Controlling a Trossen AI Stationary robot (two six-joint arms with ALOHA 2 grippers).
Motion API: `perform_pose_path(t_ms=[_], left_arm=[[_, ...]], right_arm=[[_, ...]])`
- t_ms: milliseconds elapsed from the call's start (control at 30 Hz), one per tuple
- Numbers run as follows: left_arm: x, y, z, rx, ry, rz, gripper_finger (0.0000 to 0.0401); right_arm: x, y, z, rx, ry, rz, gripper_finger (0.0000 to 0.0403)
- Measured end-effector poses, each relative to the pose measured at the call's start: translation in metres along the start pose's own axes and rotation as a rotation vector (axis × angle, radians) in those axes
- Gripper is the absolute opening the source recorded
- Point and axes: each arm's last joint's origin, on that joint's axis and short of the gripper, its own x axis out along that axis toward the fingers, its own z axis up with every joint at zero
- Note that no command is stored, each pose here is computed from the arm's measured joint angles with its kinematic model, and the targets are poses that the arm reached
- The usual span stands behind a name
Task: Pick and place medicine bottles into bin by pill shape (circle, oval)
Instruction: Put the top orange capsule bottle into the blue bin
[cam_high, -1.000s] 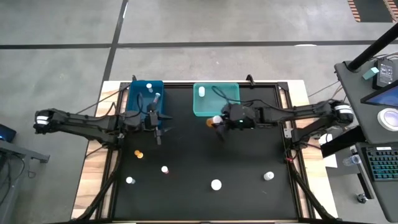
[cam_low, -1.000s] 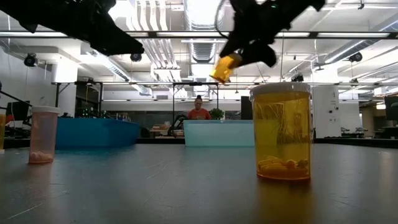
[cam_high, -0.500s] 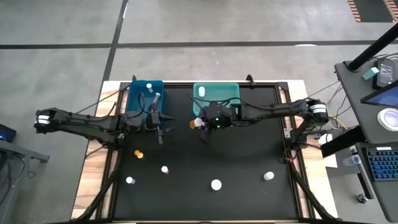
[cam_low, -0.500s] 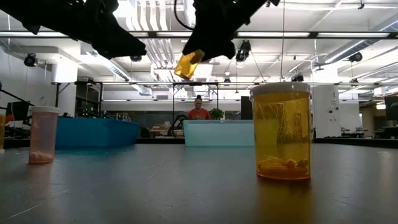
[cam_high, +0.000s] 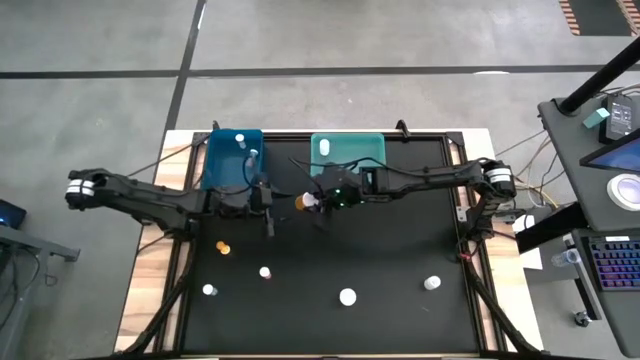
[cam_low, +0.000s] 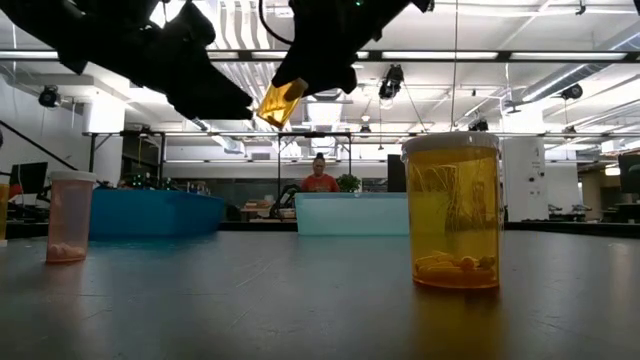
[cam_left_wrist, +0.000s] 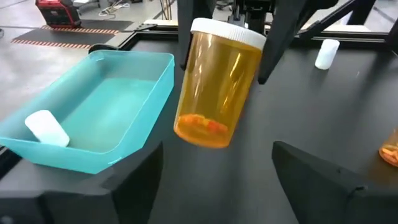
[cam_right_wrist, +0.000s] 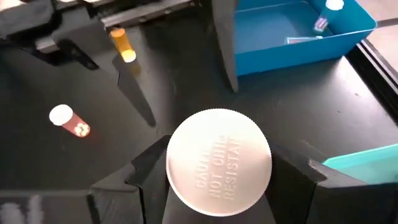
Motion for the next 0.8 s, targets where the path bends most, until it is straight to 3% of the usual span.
perform_pose_path(t_ms=[133, 400, 600, 800], left_arm=[[0.013, -0.002, -0.001, -0.009, -0.041, 0.0, 0.0305], [0.035, -0.007, -0.006, -0.022, -0.108, -0.02, 0.0299], [0.042, -0.008, -0.013, -0.017, -0.085, -0.022, 0.027], [0.042, -0.008, -0.013, -0.017, -0.086, -0.022, 0.0216]], right_arm=[[0.0, 0.001, 0.0, -0.002, 0.004, 0.041, 0.0201], [0.0, 0.001, 0.0, -0.006, 0.004, 0.041, 0.0201], [0.0, 0.001, 0.0, -0.014, 0.004, 0.041, 0.0201], [0.0, 0.001, 0.0, -0.022, 0.004, 0.043, 0.0201]])
